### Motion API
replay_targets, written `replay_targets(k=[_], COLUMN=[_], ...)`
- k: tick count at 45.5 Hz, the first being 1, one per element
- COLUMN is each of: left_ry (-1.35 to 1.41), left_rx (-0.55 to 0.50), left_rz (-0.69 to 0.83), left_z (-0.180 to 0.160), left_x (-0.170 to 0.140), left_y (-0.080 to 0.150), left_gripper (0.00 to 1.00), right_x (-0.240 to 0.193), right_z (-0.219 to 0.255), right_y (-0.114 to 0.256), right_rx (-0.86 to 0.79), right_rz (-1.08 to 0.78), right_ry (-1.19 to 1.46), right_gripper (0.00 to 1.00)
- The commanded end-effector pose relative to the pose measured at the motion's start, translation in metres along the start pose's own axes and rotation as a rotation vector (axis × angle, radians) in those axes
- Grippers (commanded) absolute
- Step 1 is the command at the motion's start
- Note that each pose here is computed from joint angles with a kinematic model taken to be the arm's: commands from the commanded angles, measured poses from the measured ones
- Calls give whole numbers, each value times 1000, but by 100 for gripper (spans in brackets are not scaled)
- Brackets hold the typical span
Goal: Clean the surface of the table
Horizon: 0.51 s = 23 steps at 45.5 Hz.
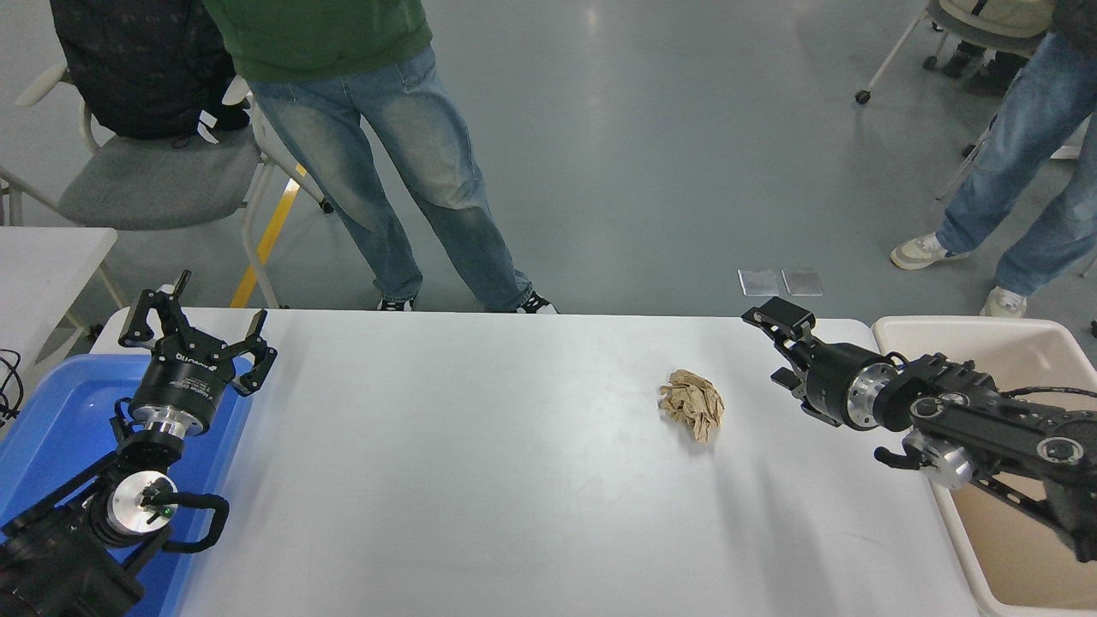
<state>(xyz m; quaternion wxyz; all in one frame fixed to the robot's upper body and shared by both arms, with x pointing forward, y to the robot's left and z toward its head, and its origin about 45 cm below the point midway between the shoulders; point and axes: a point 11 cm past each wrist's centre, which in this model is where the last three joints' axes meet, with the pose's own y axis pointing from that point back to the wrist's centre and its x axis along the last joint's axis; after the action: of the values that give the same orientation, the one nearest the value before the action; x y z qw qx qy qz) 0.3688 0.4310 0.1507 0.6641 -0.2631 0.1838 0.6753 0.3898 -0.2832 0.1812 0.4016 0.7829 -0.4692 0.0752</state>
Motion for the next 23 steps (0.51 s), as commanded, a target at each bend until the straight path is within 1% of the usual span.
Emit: replay_targets(k=[1, 7, 10, 18, 23], left_ry=[0, 0, 0, 0, 1], left_rx=[0, 0, 0, 0, -1], left_rz=[0, 0, 0, 0, -1], left_z=[0, 0, 0, 0, 0], left_x=[0, 0, 0, 0, 0], left_y=[0, 0, 0, 0, 0], left_gripper=[99, 99, 99, 99, 99], right_x=[-16, -42, -50, -47, -52], right_z=[-13, -10, -19, -29, -33], right_y=[-5, -9, -13, -20, -24], right_rx=[-32, -36, -9, 25, 30], right_rz=[-85, -146, -156, -97, -102], right_ry=[201, 258, 332, 547, 641], right_gripper=[99, 99, 99, 99, 99])
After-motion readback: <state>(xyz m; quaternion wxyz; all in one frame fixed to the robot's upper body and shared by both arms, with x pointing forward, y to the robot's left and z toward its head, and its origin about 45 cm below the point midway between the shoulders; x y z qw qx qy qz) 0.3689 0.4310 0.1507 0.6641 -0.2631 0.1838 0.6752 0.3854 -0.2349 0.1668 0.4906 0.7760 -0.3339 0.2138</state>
